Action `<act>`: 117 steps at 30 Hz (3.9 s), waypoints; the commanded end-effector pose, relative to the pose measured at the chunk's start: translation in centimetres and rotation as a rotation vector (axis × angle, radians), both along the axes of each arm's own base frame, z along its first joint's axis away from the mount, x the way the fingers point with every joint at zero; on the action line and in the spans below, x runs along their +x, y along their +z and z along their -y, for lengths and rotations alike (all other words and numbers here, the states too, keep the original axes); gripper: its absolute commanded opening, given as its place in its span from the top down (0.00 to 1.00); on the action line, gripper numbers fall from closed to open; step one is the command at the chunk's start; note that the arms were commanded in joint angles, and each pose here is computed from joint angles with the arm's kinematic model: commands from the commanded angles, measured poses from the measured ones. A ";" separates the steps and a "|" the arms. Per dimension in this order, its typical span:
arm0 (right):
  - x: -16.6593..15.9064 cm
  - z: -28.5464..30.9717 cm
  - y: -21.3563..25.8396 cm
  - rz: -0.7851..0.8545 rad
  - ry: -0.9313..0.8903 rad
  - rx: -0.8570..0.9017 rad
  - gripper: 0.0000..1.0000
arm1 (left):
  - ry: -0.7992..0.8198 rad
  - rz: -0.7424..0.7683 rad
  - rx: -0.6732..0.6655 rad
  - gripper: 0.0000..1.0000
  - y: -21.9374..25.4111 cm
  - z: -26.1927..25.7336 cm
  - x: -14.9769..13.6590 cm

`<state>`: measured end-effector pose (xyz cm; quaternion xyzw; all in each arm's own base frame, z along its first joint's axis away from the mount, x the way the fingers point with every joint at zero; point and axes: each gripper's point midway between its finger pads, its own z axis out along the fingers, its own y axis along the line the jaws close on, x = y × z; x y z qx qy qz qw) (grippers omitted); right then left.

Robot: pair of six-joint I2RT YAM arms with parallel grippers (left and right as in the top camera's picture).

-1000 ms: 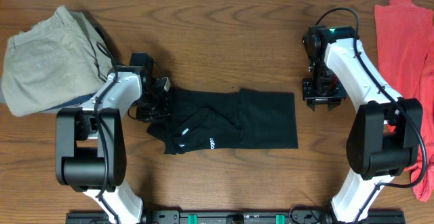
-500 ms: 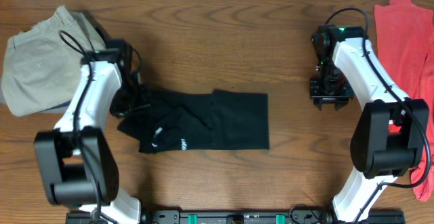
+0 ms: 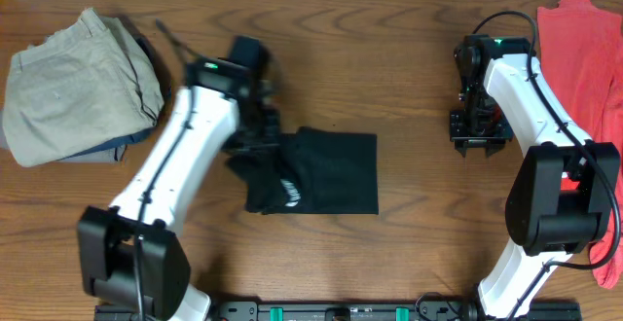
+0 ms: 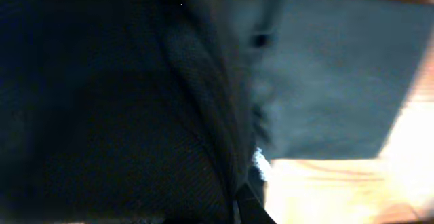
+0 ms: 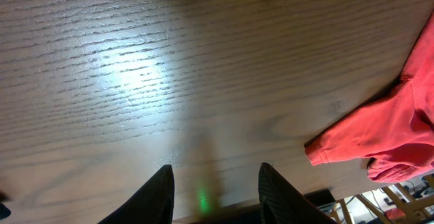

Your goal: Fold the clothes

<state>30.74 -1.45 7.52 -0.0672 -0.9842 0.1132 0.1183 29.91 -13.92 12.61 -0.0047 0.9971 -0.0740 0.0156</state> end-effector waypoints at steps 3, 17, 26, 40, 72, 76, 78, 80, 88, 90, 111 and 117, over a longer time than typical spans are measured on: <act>0.0 0.4 0.5 0.016 0.012 -0.007 0.61 | -0.034 0.036 -0.052 0.93 -0.4 5.9 -0.4; 0.0 0.3 0.5 0.014 0.018 -0.003 0.61 | -0.088 0.058 -0.107 0.92 -2.1 11.2 -0.6; 0.0 -0.4 0.4 0.014 0.020 0.037 0.59 | -0.208 0.087 -0.329 0.39 -0.4 17.2 -1.5; -0.6 -11.5 1.5 0.008 0.248 0.666 0.55 | -0.109 0.201 -0.301 0.26 4.4 6.1 2.9; -9.3 -20.9 -7.6 -0.114 0.356 0.696 0.69 | -0.228 -0.108 -0.174 0.27 -11.1 2.5 3.1; -7.4 -16.4 -9.3 -0.053 0.328 0.415 0.66 | -0.230 -0.240 -0.115 0.39 -12.7 1.7 0.5; -6.1 -14.9 -9.6 -0.011 0.329 0.346 0.64 | -0.223 -0.305 -0.098 0.46 -12.7 1.1 -0.9; -4.2 -13.6 -9.8 0.052 0.321 0.298 0.61 | -0.190 -0.376 -0.079 0.49 -12.2 0.7 -2.4; 4.7 -10.3 -6.6 0.301 0.238 0.241 0.49 | -0.053 -0.535 -0.013 0.48 -10.7 0.3 -5.7; 5.0 -10.7 -5.1 0.286 0.234 0.289 0.47 | -0.058 -0.512 -0.019 0.48 -10.4 0.4 -5.4; -0.5 -16.3 0.4 0.072 0.249 0.719 0.43 | -0.394 -0.035 -0.428 0.02 -7.3 6.4 2.9; -0.7 -16.2 0.4 0.062 0.247 0.711 0.43 | -0.394 -0.104 -0.437 0.02 -10.8 6.6 2.6</act>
